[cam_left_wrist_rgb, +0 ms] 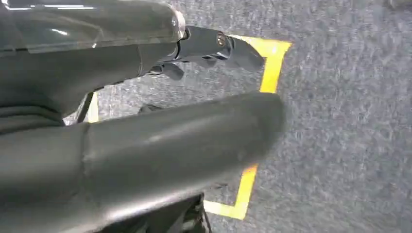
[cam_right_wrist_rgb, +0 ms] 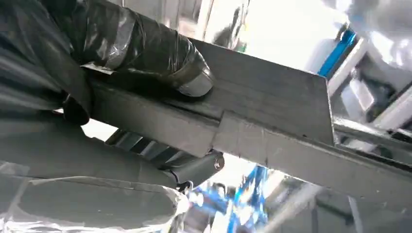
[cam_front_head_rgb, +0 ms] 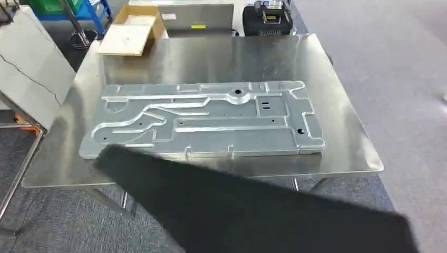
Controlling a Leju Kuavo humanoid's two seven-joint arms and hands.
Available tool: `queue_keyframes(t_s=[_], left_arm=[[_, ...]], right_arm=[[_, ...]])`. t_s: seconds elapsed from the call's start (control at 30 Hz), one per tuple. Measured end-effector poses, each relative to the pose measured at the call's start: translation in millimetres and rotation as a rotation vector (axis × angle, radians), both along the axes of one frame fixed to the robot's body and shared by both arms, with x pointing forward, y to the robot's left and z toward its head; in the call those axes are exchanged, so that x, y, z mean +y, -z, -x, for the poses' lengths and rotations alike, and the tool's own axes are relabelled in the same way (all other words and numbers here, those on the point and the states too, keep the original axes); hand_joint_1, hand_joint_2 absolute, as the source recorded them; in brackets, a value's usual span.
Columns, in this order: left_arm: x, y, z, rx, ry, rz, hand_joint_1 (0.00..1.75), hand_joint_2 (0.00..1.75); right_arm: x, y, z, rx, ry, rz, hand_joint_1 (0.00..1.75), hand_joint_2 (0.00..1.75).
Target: Take the parts from the cabinet and place them on the table.
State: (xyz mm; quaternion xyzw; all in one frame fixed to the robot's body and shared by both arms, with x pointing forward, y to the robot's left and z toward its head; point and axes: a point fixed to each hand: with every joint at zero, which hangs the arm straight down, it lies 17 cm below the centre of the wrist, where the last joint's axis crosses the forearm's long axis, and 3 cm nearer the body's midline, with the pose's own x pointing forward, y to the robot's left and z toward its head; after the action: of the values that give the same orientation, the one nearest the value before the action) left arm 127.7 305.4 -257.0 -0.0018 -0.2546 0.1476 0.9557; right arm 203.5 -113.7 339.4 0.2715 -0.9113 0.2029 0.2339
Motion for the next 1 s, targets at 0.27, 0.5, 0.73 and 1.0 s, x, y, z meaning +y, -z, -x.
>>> queue_keyframes(t_s=[0.27,0.5,0.73,1.0], left_arm=[[-4.2,-2.9,-7.8,-0.023,0.022,0.013,0.00,0.00],[-8.3,-4.8,-14.3,-0.033,0.053,0.022,0.00,0.00],[-12.5,-7.6,-27.2,-0.045,0.089,0.023,0.00,0.00],[-17.1,-8.9,-32.8,-0.049,0.113,0.031,0.00,0.00]], right_arm=[[-77.4,-59.1,-78.9,-0.098,0.224,0.056,1.75,1.75],[-103.1,-103.3,-160.9,-0.139,0.430,0.237,1.75,1.75],[-118.3,-162.5,-241.6,-0.250,0.757,0.480,1.75,1.75],[-97.4,-175.3,-299.1,-0.307,0.869,0.762,1.75,1.75]])
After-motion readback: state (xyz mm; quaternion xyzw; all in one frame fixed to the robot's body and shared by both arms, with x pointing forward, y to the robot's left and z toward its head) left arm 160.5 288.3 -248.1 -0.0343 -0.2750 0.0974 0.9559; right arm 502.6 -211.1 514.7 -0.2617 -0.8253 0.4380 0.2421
